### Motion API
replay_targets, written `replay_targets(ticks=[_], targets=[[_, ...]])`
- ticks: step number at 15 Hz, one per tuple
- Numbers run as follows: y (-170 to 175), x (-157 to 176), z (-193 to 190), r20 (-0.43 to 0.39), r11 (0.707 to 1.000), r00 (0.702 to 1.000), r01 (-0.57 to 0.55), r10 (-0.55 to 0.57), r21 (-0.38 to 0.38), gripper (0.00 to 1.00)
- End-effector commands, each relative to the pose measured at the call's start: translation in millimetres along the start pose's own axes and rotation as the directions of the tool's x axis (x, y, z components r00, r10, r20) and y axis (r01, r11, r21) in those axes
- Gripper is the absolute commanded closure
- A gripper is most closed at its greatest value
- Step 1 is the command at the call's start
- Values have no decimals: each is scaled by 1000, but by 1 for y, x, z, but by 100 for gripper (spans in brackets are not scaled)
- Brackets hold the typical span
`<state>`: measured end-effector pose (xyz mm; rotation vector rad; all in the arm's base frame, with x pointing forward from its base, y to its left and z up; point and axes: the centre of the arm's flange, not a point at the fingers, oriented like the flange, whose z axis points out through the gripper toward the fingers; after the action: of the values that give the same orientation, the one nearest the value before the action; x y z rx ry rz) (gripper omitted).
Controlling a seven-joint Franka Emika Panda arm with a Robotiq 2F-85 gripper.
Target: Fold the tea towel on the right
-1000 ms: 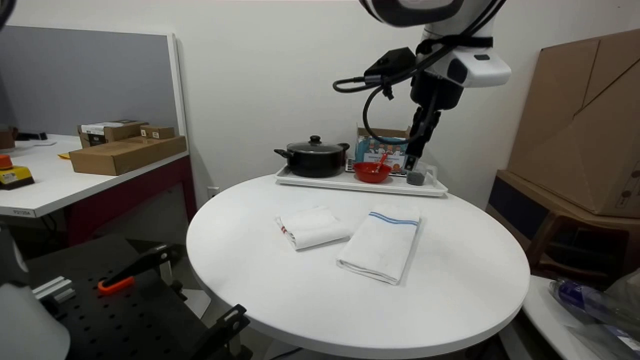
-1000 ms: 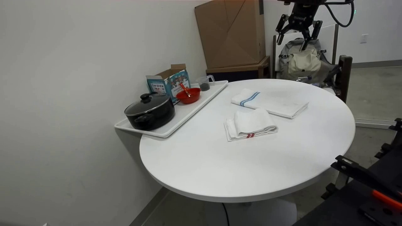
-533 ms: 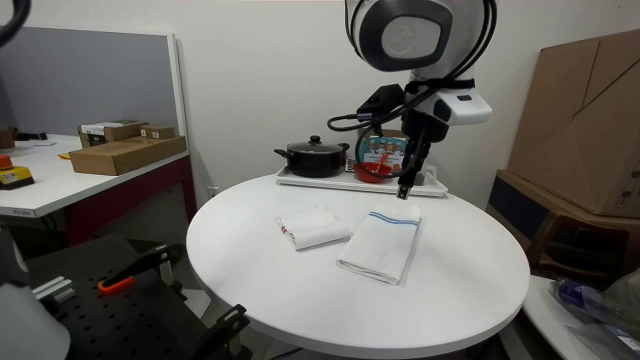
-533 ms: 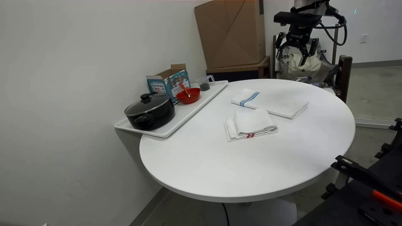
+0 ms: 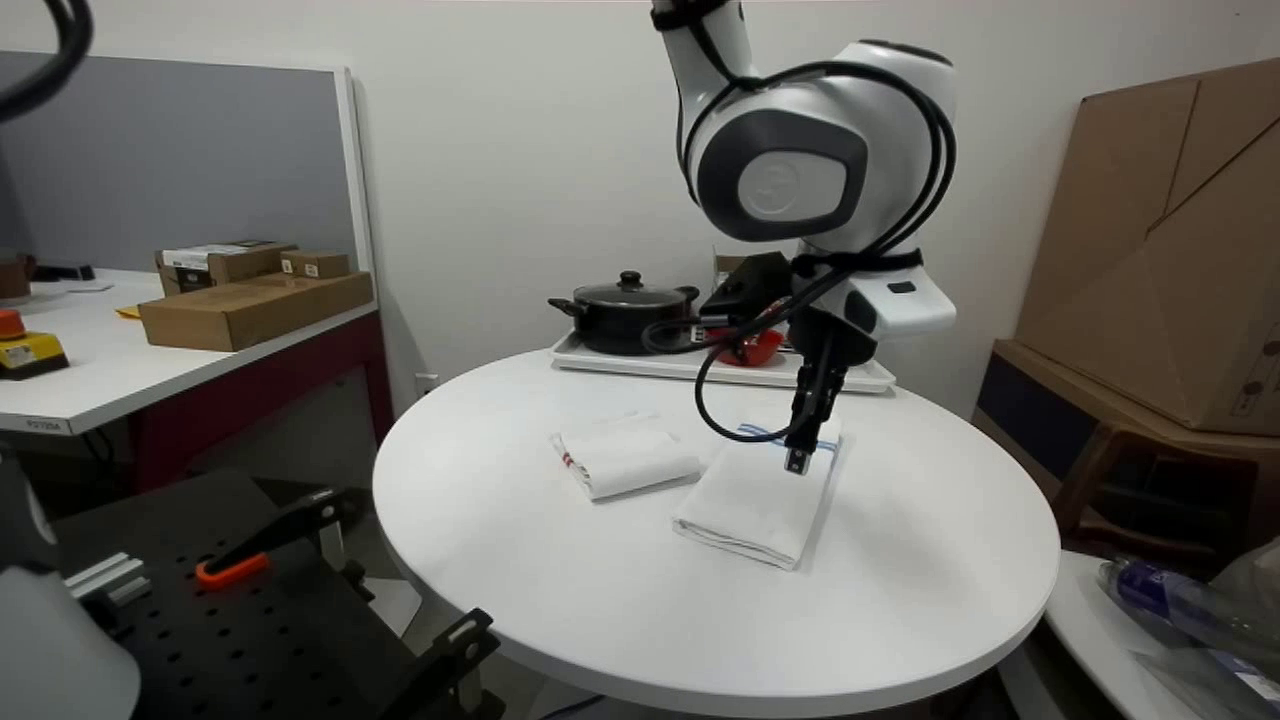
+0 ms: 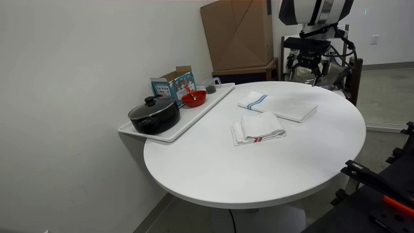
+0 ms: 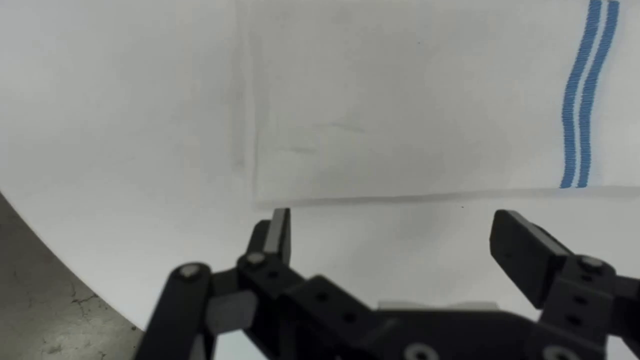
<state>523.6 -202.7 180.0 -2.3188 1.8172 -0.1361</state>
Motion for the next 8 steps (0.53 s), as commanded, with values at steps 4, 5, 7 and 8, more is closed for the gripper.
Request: replay_targets(ticks=[4,5,7,8], targets=[[14,-10,49,-24,998,999,27,-28,-64,0],[15,-12,53,-21,997,999,31,-32,-71,0],[18,-16,62,-11,995,999,39,-40,-89,0],[19,-18,65,-12,995,999,44,-45,-95,0]])
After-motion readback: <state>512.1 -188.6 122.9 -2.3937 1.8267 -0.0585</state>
